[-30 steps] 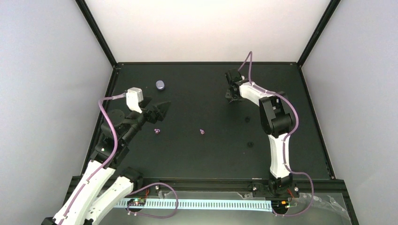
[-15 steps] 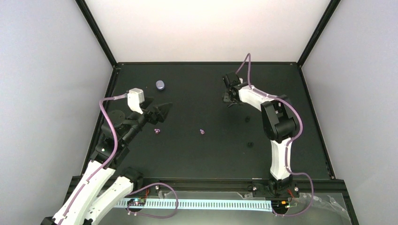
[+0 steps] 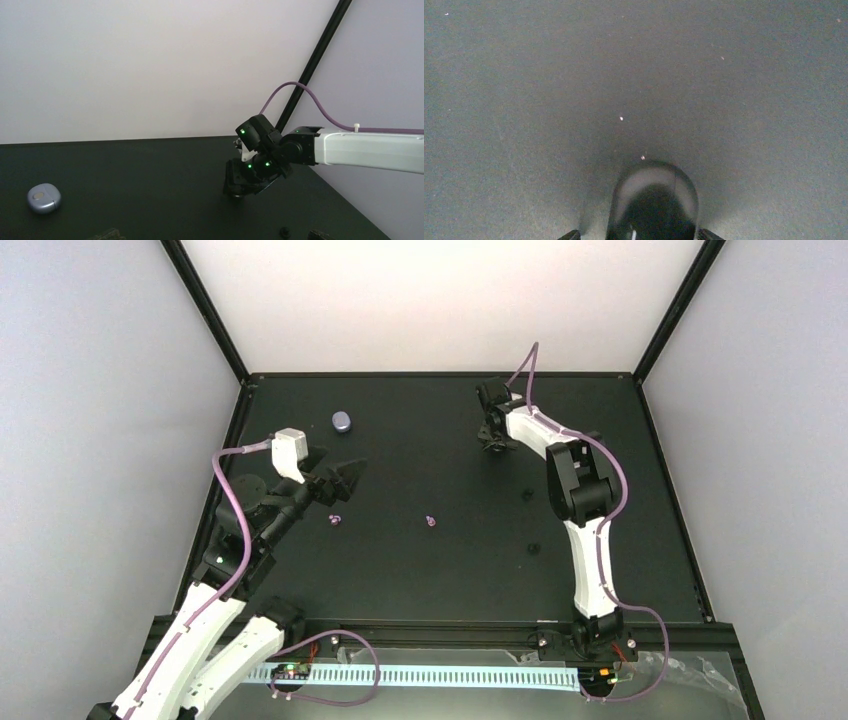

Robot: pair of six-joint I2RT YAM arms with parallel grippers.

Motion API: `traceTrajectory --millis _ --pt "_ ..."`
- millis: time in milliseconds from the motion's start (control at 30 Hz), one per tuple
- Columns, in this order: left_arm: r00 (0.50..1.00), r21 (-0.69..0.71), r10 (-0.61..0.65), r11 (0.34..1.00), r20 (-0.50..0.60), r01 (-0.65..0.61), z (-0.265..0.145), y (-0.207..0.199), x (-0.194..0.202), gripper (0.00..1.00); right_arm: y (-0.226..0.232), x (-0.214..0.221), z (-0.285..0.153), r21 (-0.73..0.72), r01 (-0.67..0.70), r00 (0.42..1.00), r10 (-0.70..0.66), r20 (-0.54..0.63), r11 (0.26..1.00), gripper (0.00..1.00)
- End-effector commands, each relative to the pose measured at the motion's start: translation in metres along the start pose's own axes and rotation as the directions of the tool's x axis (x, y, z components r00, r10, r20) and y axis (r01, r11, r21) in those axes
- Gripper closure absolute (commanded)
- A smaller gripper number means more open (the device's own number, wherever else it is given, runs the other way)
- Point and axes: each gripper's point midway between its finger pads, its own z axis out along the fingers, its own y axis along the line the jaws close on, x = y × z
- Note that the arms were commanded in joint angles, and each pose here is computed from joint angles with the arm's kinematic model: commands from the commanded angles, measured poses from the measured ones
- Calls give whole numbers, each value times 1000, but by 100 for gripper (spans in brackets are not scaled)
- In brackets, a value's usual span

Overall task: Insert the wireless bluetooth earbuds into the charging case
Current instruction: Pick up the charging case at the center of the board.

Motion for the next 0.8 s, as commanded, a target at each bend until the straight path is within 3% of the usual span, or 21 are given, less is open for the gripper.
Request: traceTrajectory --millis 0,433,633,767 --pt "999 16 19 1000 26 -20 -2 -5 -8 1 -4 -1 10 38 12 999 -11 -30 999 41" --pt "999 19 24 1000 28 -24 -3 -6 -9 1 -2 18 -5 4 100 994 -100 -43 995 62" --pt "1000 37 18 999 18 -19 -2 -8 -6 1 16 53 -65 -79 176 984 -174 32 981 62" --pt "1000 43 17 999 10 -18 0 -9 -4 1 15 107 -100 -132 253 967 -251 37 958 62"
